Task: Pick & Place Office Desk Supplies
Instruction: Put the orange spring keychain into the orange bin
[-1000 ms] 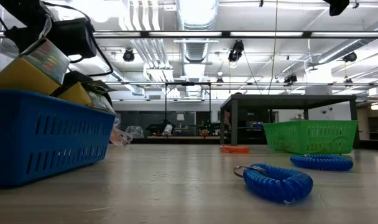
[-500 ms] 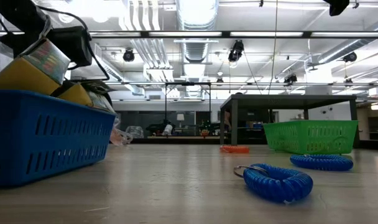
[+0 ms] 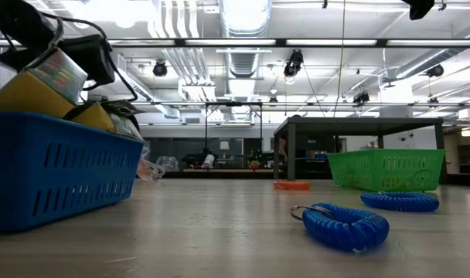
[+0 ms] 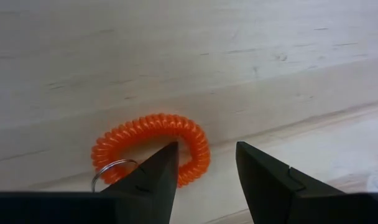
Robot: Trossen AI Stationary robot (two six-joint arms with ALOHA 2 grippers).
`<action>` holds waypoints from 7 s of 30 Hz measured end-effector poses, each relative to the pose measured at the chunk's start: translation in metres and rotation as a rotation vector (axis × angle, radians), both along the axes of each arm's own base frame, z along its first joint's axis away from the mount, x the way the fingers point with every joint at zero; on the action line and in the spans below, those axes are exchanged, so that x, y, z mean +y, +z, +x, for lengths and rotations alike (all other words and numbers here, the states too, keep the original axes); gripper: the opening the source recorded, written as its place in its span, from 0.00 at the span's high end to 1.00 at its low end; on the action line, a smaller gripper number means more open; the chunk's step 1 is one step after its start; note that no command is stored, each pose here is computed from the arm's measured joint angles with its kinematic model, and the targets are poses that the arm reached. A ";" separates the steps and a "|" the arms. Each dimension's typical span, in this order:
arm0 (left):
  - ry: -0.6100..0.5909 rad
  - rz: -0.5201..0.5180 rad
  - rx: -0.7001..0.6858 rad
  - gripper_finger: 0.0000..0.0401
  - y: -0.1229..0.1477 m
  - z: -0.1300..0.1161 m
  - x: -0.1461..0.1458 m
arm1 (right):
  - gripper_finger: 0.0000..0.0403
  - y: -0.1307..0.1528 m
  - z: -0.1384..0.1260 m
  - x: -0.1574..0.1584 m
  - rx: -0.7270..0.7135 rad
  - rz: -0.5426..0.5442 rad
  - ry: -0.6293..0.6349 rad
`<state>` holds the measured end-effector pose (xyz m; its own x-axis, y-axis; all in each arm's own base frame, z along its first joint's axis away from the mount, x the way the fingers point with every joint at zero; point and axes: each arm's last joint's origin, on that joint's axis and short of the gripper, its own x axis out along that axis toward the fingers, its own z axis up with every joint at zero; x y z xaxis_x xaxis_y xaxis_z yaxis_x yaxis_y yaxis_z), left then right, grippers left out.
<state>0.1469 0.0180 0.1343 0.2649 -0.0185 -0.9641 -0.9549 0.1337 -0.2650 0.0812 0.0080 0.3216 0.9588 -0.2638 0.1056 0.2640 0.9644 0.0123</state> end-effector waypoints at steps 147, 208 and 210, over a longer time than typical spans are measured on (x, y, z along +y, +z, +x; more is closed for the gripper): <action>-1.064 1.151 -1.246 0.96 0.167 0.240 -0.002 | 0.51 0.002 0.001 0.000 -0.065 0.185 0.022; -1.135 1.159 -1.242 0.96 0.165 0.239 -0.001 | 0.54 -0.034 0.129 0.022 0.131 -0.081 -0.133; -1.135 1.159 -1.241 0.96 0.165 0.239 -0.001 | 0.54 -0.033 0.129 0.022 0.121 -0.080 -0.106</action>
<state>0.3861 0.0168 0.2995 0.9676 -0.2522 0.0086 0.2514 0.9663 0.0557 0.2101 0.0303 0.2890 0.9329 -0.3597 0.0159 0.3594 0.9276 -0.1016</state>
